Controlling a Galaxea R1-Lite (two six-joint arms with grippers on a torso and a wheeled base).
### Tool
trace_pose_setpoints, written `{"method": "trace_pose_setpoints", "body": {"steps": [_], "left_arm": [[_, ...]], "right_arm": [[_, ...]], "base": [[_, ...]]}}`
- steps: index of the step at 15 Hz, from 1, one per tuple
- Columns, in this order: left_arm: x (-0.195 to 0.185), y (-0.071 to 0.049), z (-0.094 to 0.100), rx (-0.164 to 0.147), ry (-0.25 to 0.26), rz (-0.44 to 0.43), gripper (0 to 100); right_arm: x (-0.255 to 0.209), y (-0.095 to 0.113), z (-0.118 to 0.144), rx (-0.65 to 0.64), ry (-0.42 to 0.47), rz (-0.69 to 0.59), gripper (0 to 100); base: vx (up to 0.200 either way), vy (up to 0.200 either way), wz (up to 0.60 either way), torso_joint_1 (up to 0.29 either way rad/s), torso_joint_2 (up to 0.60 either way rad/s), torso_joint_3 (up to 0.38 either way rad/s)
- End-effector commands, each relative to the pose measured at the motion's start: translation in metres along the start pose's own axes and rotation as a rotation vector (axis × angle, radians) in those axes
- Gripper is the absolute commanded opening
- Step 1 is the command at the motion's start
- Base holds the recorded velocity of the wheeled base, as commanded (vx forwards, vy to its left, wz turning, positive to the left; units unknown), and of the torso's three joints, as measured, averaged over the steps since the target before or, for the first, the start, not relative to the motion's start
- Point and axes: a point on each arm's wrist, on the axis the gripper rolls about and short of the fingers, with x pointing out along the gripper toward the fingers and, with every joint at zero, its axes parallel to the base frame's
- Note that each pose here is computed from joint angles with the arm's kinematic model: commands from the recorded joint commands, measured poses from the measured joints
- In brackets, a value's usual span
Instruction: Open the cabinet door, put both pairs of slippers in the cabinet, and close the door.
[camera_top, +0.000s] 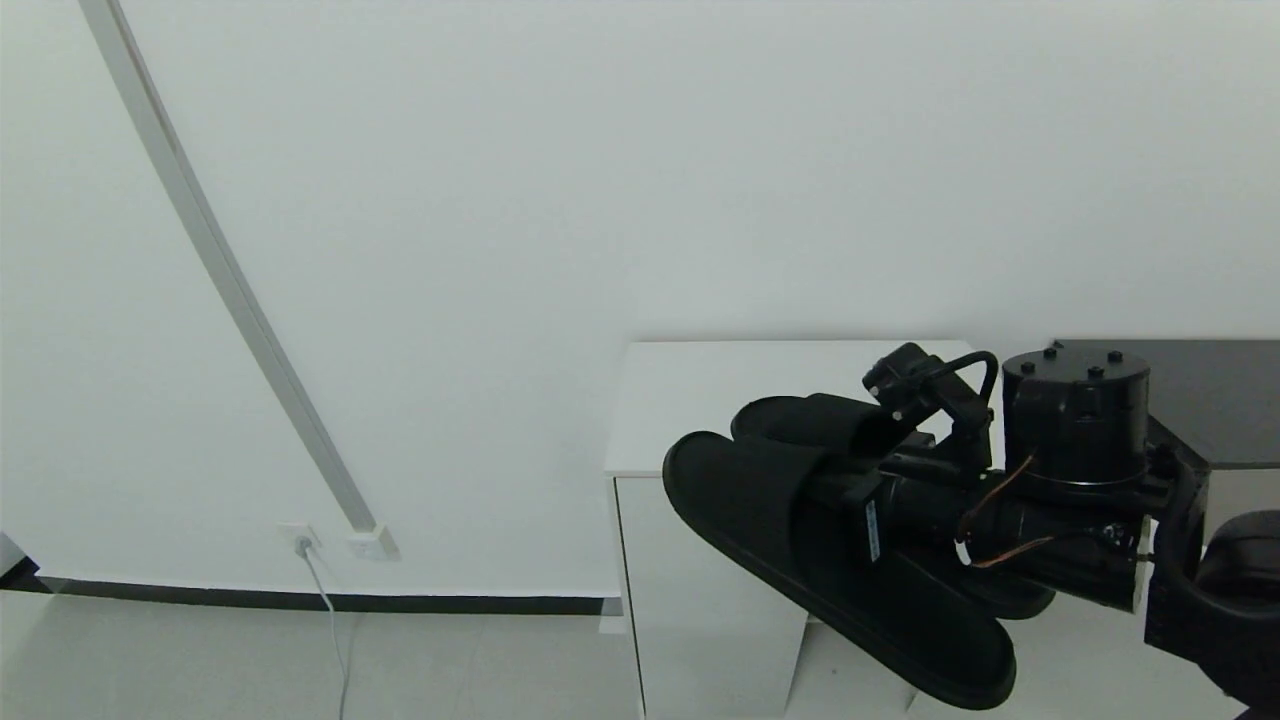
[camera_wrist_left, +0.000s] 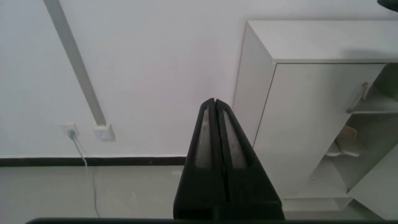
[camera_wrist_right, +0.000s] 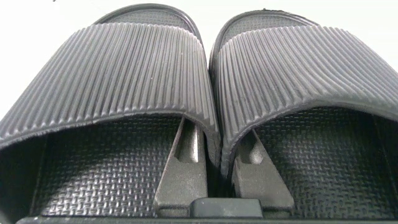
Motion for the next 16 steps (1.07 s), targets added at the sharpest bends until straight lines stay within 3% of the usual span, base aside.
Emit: {"method": "trace_pose_setpoints", "body": {"steps": [1, 16], "left_arm": [[0.0, 0.0, 0.0, 0.0, 0.0, 0.0, 0], [0.0, 0.0, 0.0, 0.0, 0.0, 0.0, 0]], "right_arm": [[-0.0007, -0.002, -0.0033, 0.0, -0.005, -0.004, 0], [-0.0015, -0.0019, -0.0126, -0.01, 0.02, -0.013, 0]], "base": [[0.0, 0.0, 0.0, 0.0, 0.0, 0.0], [0.0, 0.0, 0.0, 0.0, 0.0, 0.0]]}}
